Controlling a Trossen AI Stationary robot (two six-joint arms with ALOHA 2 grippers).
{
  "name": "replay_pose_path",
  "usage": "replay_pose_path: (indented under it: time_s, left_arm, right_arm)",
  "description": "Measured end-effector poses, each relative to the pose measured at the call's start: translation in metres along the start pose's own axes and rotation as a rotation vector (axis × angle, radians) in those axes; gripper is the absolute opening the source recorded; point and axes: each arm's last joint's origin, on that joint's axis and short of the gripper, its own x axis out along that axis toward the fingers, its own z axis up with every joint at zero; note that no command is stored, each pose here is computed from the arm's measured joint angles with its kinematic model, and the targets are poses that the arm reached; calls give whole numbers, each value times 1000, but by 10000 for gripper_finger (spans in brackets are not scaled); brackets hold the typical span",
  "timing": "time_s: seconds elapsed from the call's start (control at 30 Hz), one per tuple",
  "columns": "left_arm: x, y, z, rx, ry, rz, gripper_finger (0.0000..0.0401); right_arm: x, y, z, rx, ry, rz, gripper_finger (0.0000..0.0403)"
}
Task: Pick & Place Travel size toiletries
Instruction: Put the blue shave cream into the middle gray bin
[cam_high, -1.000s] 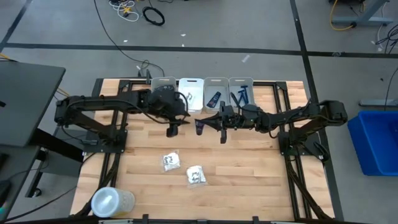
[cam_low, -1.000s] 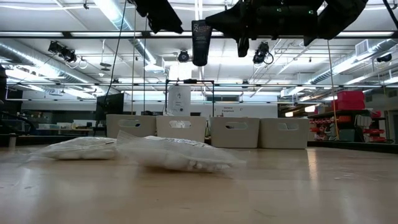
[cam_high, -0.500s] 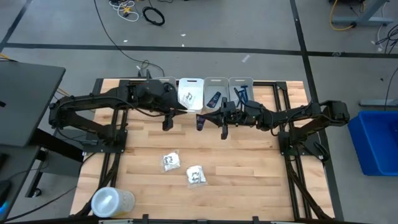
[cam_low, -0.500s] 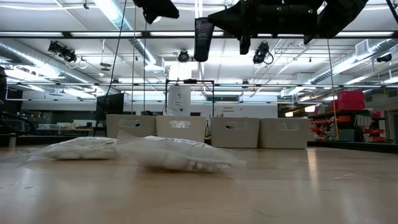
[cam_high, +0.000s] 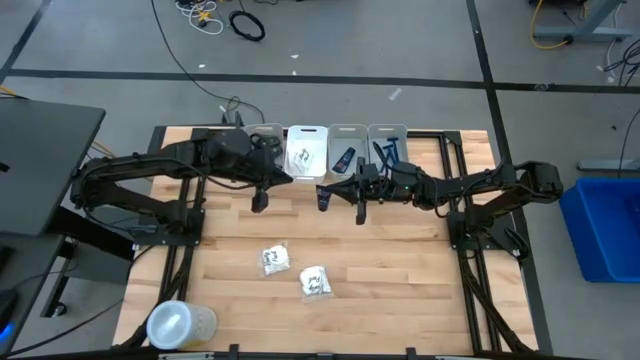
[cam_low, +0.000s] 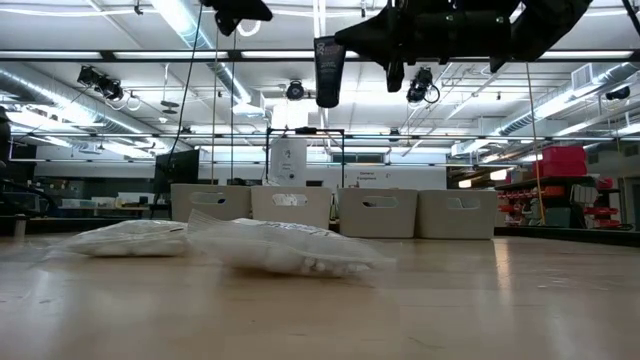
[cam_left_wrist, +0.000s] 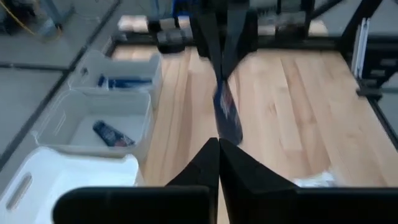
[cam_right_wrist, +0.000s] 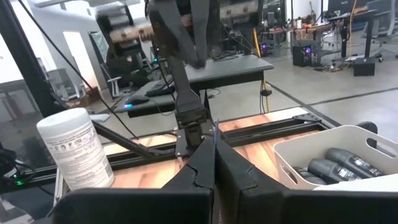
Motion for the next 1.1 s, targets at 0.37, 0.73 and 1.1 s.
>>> replay_pose_path:
  time_s: [0.37, 0.73, 1.1]
  left_arm:
    - [-7, 1, 3, 9, -36, 14, 4]
    - [-7, 1, 3, 9, -36, 16, 4]
    - [-7, 1, 3, 9, -35, 17, 3]
  right_arm:
    - [-1, -8, 2, 0, -1, -4, 4]
    - [-6, -45, 2, 0, 46, -139, 4]
    - [-20, -91, 3, 5, 95, -306, 4]
